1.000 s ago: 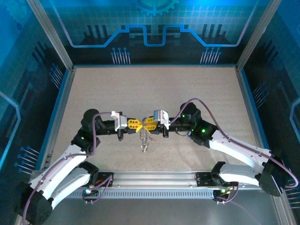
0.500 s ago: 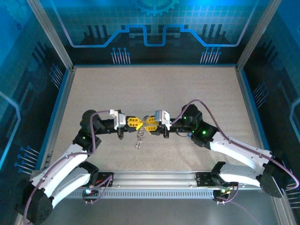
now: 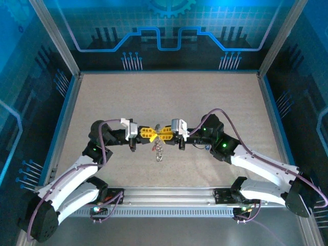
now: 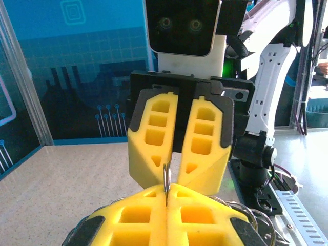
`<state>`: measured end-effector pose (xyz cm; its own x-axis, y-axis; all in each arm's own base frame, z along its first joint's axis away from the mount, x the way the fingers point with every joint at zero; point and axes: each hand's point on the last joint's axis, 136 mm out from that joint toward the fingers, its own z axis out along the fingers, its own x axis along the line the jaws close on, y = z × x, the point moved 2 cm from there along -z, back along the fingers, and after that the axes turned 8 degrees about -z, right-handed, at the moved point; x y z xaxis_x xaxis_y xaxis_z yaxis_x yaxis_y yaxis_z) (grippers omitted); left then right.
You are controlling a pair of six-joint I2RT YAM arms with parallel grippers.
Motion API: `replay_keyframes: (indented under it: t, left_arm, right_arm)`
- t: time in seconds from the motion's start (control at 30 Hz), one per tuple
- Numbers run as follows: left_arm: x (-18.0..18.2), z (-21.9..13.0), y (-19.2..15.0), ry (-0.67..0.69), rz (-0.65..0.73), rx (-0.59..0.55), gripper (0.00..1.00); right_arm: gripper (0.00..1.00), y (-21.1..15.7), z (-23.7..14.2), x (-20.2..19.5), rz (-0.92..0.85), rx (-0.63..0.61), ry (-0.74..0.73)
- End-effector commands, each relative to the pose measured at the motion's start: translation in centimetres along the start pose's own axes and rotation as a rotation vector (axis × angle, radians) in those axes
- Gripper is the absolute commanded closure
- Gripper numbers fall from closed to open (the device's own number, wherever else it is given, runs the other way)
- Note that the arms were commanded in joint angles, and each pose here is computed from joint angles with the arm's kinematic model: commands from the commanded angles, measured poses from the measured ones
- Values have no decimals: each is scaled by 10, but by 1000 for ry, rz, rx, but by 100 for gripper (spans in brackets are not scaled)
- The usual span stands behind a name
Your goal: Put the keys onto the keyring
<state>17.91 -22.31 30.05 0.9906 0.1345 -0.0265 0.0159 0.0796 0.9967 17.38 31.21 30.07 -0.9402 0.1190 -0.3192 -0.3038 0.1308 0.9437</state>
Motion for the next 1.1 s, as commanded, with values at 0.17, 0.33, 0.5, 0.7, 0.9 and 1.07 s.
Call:
replay_keyframes:
  t: [0.17, 0.33, 0.5, 0.7, 0.9, 1.07]
  left_arm:
    - [-6, 2, 9, -31, 46, -53, 100]
    - [-6, -2, 8, 13, 55, -30, 20]
    - [-18, -18, -3, 68, 177, 180, 1]
    - [-30, -32, -17, 47, 178, 367, 1]
    - [-28, -31, -14, 59, 167, 350, 1]
    - [-20, -28, -9, 102, 92, 337, 1]
  right_arm:
    - [98, 5, 7, -4, -3, -26, -6]
    - [100, 3, 2, -3, -55, 8, -21]
    - [100, 2, -13, 2, -292, 136, -34]
    - [100, 3, -32, 18, -614, 194, 40]
    - [100, 2, -47, 20, -802, 261, 61]
    - [100, -2, -53, 23, -878, 303, 88]
